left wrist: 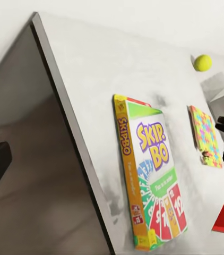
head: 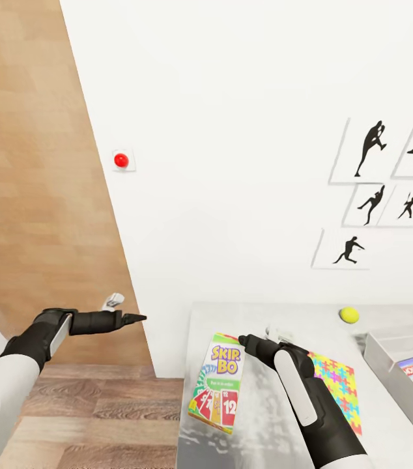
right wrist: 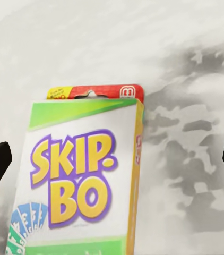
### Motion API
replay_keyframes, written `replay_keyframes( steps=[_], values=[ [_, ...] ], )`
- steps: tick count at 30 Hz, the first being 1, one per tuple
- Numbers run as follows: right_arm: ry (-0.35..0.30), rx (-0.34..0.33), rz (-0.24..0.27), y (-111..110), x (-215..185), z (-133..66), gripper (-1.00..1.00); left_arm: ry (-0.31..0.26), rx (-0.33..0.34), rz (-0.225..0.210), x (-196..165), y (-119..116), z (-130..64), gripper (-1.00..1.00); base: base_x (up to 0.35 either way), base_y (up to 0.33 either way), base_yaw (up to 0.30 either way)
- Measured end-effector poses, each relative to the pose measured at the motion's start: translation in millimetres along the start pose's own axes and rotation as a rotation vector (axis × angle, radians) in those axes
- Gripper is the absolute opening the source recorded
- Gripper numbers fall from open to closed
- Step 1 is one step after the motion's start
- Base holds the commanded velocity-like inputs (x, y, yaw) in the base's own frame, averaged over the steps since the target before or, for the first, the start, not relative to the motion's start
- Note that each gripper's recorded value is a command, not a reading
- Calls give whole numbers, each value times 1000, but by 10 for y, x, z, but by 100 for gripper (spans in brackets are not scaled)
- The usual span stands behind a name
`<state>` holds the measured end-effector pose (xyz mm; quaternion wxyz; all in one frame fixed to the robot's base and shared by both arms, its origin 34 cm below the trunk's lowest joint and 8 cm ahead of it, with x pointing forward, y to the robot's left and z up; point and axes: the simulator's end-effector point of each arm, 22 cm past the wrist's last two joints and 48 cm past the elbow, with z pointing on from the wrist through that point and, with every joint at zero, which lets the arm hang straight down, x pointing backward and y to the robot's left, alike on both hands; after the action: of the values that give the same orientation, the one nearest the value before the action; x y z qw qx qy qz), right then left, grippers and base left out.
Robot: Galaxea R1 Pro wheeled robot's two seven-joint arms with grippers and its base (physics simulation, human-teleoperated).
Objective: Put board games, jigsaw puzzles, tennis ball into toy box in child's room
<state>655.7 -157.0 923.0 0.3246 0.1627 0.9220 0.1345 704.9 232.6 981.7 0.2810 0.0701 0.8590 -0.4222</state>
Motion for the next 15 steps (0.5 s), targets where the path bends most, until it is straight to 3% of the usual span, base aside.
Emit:
replay_keyframes(
  steps=[11,15],
  values=[
    [8,2,11,-26,53,70,100,20,-16,-10,81,101,53,100,0,0,0],
    [5,-29,13,47,64,93,100,25,-20,-14,105,134,71,100,0,0,0]
  ],
)
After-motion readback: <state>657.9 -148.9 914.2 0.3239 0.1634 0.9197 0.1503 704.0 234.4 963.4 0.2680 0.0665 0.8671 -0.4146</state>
